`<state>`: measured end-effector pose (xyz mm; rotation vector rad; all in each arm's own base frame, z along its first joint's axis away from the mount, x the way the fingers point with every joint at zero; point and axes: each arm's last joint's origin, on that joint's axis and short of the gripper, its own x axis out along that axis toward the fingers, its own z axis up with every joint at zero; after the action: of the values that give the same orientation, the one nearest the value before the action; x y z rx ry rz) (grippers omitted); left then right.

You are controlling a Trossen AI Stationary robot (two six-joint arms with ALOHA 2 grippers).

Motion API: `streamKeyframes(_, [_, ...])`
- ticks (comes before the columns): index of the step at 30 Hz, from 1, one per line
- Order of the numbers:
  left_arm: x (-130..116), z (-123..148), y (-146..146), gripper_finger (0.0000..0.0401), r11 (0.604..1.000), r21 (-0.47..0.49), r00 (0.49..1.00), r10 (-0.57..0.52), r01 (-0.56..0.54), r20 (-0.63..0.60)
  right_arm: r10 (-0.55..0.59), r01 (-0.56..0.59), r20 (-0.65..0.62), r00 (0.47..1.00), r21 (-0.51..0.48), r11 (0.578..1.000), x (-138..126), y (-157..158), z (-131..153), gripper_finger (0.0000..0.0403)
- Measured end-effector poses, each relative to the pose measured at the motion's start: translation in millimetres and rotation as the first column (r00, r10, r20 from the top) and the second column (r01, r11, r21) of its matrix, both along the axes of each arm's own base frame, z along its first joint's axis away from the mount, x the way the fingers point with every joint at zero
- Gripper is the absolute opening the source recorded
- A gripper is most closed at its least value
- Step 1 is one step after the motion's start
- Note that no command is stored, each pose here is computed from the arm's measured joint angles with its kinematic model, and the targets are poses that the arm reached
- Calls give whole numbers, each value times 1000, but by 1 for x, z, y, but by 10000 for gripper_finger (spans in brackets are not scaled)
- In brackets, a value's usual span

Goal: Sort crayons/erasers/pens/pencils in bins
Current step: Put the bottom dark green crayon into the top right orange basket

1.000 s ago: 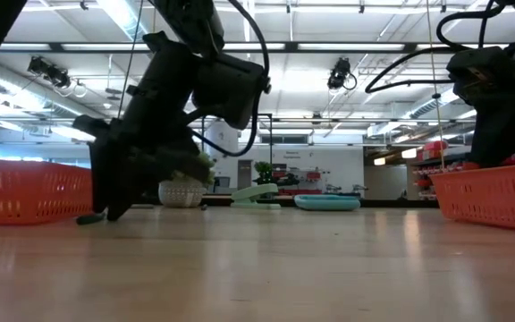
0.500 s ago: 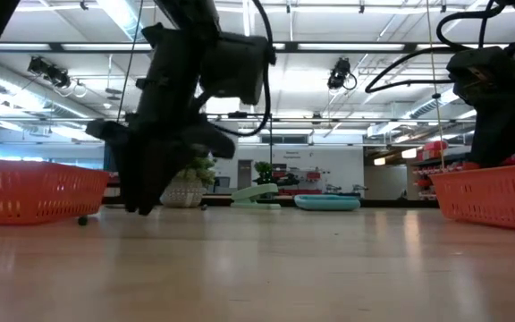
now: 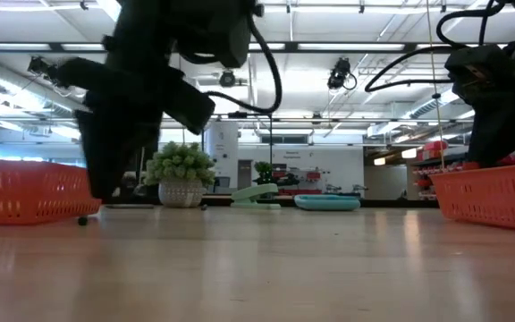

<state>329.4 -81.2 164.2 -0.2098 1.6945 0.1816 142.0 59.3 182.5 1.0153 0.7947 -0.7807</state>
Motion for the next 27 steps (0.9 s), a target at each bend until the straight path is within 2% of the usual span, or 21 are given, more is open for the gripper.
streamKeyframes(2, [-3,0,-9,83,969,-26,969,-246,246,0,-1,1,1,1000,-2,1000,0,0,0,88])
streamKeyframes(4, [-8,0,-17,78,898,-51,899,-437,436,-12,-4,4,5,1000,-5,1000,0,0,0,88])
streamKeyframes(6, [-11,1,-24,74,827,-67,828,-560,559,-10,-7,7,6,1000,-4,1000,0,0,0,88])
streamKeyframes(9, [-12,0,-30,71,732,-27,732,-681,681,-5,-8,7,28,1000,9,1000,2,1,1,88])
streamKeyframes(11, [-11,0,-31,72,673,-2,673,-739,739,-8,-7,6,45,999,21,1000,4,2,2,88])
streamKeyframes(13, [-10,0,-31,76,631,13,631,-775,775,2,-8,6,62,998,31,1000,5,3,3,88])
streamKeyframes(18, [-8,-11,-26,89,615,31,614,-789,788,36,-7,4,77,997,41,999,7,3,3,88])
streamKeyframes(24, [-14,-15,-25,95,541,-3,541,-841,841,11,-7,3,89,996,47,999,7,4,4,88])
streamKeyframes(27, [-15,-13,-24,92,527,-15,527,-849,850,25,-5,1,89,996,45,999,8,4,4,88])
